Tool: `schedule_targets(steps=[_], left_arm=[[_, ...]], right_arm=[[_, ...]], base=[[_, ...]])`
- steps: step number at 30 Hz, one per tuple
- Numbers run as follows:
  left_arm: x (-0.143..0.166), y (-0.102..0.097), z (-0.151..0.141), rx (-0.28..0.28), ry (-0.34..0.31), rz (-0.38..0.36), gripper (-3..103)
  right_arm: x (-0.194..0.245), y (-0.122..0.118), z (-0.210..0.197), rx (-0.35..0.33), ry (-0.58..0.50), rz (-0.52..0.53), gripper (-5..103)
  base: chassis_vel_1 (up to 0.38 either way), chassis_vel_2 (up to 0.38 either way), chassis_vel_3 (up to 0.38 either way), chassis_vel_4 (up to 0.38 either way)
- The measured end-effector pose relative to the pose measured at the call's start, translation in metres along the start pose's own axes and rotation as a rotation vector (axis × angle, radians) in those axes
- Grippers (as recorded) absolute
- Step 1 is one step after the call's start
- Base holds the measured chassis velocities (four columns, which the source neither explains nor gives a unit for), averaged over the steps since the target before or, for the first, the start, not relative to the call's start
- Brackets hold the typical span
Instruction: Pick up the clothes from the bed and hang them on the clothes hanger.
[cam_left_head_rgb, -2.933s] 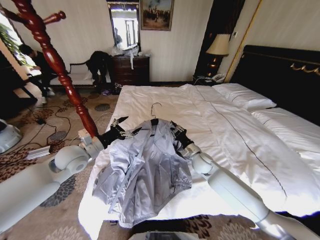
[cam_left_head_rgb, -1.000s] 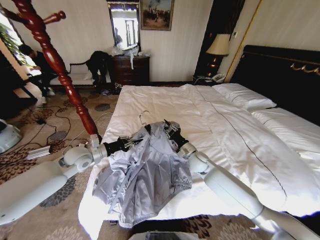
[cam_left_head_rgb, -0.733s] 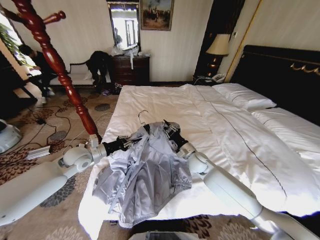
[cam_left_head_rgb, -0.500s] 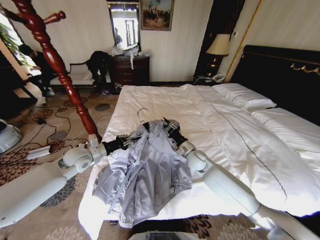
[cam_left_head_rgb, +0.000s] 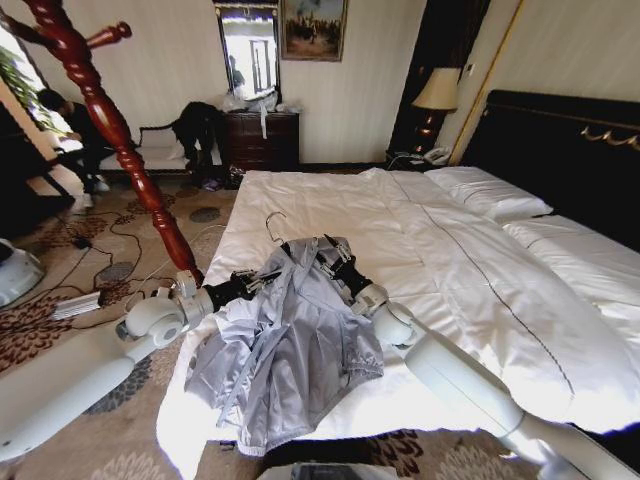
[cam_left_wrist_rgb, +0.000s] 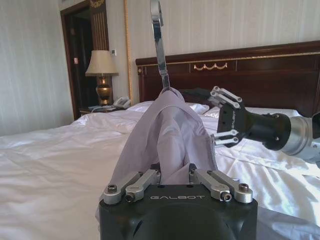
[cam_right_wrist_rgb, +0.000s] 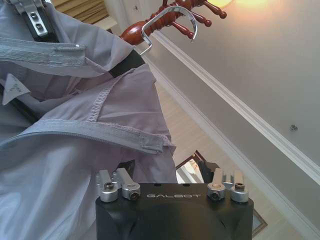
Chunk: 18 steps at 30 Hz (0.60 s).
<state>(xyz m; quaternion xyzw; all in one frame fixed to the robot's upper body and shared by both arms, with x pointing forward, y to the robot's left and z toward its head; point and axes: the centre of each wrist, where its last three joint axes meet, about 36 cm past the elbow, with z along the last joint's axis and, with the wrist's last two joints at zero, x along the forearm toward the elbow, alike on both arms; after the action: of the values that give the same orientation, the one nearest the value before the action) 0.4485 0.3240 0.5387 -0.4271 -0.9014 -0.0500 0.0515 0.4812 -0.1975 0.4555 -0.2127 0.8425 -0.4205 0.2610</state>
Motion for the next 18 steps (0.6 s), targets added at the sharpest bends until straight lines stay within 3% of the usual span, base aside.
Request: schedule_targets(steps=[5,7,9,11,14,18], left_arm=[[0.001,0.005,-0.003,-0.023,-0.015,-0.049,17],[0.001,0.006,-0.003,-0.031,-0.019,-0.071,17],[-0.001,0.008,-0.003,-0.037,-0.051,-0.127,17],[-0.002,0.009,-0.006,-0.027,-0.096,-0.177,17],[-0.001,0.011,-0.009,-0.025,-0.112,-0.198,17],[0.001,0.006,-0.018,-0.025,-0.139,-0.222,17]], right_arm=[[0.011,0.003,0.001,-0.022,0.016,0.01,90],[0.016,0.004,0.001,-0.029,0.024,0.014,90],[0.029,0.006,0.004,-0.04,0.045,0.018,99],[0.048,0.002,0.009,-0.051,0.075,0.027,100],[0.058,-0.003,0.011,-0.06,0.095,0.04,100],[0.082,-0.011,0.009,-0.135,0.157,0.098,100]], base=[[0.0,0.0,0.0,0.0],[0.0,0.0,0.0,0.0],[0.0,0.0,0.0,0.0],[0.0,0.0,0.0,0.0],[0.0,0.0,0.0,0.0],[0.0,0.0,0.0,0.0]])
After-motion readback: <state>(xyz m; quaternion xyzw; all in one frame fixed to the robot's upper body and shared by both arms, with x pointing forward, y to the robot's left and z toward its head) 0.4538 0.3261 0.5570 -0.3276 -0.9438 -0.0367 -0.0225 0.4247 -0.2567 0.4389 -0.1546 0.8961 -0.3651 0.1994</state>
